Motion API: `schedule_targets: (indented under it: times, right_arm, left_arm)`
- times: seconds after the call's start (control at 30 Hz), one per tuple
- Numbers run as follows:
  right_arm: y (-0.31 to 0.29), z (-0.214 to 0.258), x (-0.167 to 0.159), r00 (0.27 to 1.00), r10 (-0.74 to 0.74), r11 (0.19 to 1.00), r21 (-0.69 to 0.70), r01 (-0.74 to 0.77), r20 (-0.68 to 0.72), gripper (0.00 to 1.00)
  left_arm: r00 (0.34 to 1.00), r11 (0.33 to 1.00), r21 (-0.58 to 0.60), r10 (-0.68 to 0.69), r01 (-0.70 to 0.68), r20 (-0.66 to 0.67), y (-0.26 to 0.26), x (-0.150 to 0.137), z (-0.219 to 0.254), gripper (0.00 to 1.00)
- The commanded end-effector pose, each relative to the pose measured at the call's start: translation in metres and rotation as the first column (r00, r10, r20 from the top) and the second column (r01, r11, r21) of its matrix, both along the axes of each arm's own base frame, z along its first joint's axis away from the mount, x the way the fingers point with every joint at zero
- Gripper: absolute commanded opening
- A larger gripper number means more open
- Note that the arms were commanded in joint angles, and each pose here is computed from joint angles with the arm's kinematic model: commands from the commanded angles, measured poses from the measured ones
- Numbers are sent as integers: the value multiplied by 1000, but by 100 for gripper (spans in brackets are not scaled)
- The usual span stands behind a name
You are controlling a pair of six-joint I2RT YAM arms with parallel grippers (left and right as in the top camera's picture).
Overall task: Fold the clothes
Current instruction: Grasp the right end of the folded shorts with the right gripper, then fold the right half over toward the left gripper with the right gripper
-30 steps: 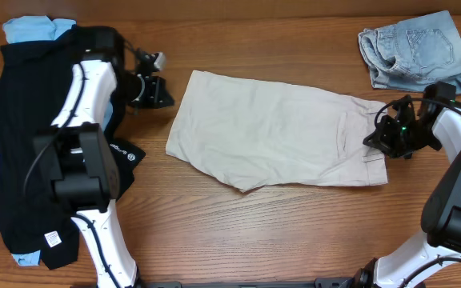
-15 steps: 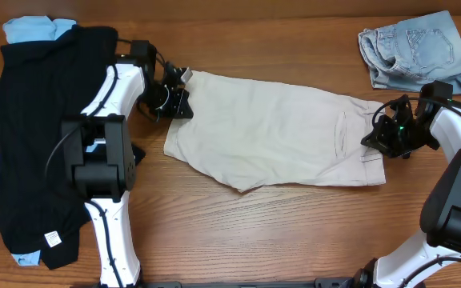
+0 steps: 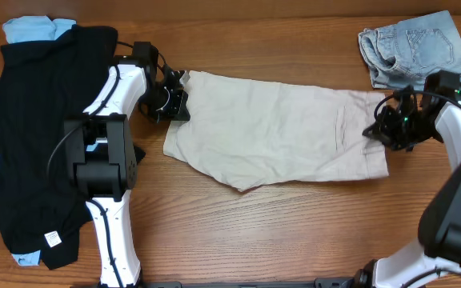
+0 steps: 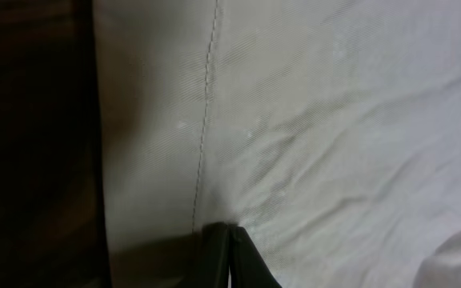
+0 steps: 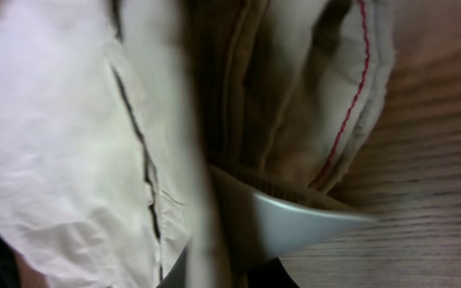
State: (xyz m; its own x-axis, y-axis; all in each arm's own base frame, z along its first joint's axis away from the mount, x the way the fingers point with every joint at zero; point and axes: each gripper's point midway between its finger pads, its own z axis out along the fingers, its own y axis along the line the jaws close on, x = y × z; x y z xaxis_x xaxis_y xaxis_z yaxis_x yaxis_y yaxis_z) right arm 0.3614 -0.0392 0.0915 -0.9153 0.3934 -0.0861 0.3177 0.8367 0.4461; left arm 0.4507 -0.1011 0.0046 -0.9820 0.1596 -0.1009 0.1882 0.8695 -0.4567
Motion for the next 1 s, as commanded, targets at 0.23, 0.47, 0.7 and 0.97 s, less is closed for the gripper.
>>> schedule_targets:
  times: [0.23,0.47,0.7,0.97]
  right_arm:
    - [83,93,24,969,80,988,-144,-46,234,4]
    - [177,102,50,923,122,982,-178,-60,365,4]
    - [264,91,70,876,158,987,-102,-125,456,4]
    - [335,57,75,842,210,976,-56,-210,496,4]
  left_arm:
    - [1000,998,69,8,-8,-2,4,2,-6,4]
    - [1000,997,77,-14,14,1,-5,0,-7,4]
    - [1000,997,77,-20,20,3,-8,0,-7,4]
    - [1000,997,76,-21,21,5,-8,0,-7,4]
